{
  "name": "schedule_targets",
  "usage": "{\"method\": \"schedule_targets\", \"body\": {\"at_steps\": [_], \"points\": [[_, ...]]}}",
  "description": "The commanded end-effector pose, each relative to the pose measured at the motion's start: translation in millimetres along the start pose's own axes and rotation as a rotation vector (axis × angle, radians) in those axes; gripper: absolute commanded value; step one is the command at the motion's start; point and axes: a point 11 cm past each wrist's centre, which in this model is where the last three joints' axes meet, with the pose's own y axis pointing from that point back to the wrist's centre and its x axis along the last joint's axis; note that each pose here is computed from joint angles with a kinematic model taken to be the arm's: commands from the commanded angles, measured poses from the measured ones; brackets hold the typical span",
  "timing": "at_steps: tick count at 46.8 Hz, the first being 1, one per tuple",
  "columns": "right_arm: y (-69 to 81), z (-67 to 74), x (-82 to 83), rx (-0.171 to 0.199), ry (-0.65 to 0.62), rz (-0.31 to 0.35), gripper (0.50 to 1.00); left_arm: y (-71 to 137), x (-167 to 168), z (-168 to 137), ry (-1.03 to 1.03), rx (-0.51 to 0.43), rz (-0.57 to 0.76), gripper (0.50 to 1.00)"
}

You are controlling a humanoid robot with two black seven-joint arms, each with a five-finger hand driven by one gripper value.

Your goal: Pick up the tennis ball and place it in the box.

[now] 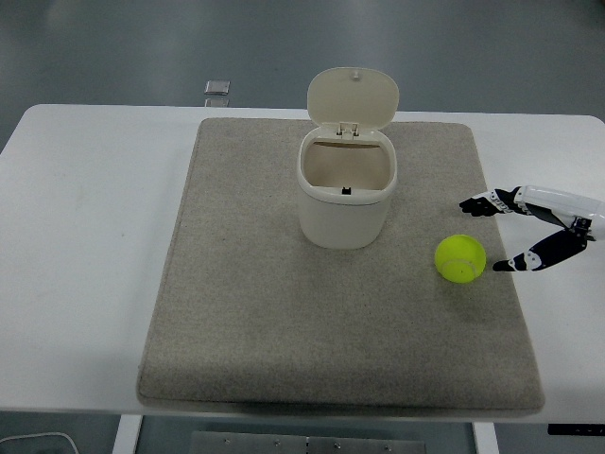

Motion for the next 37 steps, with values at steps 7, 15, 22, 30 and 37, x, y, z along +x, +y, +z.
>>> {"method": "schedule_targets", "body": {"at_steps": [7, 15, 22, 30, 37], "points": [[-9.0, 6.6, -15.8, -0.002, 0.005, 0.006, 0.905, 0.0, 0.0, 0.0, 0.0, 0.0, 0.0, 0.992], [-10.7, 7.5, -16.6, 0.0, 0.012, 0.027, 0.905, 0.0, 0.0, 0.0, 0.0, 0.0, 0.0, 0.992], [-13.9, 11.6, -26.7, -0.007, 0.012, 0.016, 0.903, 0.0, 0.0, 0.0, 0.0, 0.0, 0.0, 0.992], [-19.7, 13.6, -35.4, -0.008, 0.031, 0.021, 0.903, 0.0, 0.0, 0.0, 0.0, 0.0, 0.0, 0.992], [-20.4, 12.8, -34.6, -0.004, 0.039, 0.036, 0.899, 0.0, 0.0, 0.0, 0.0, 0.0, 0.0, 0.992]]}}
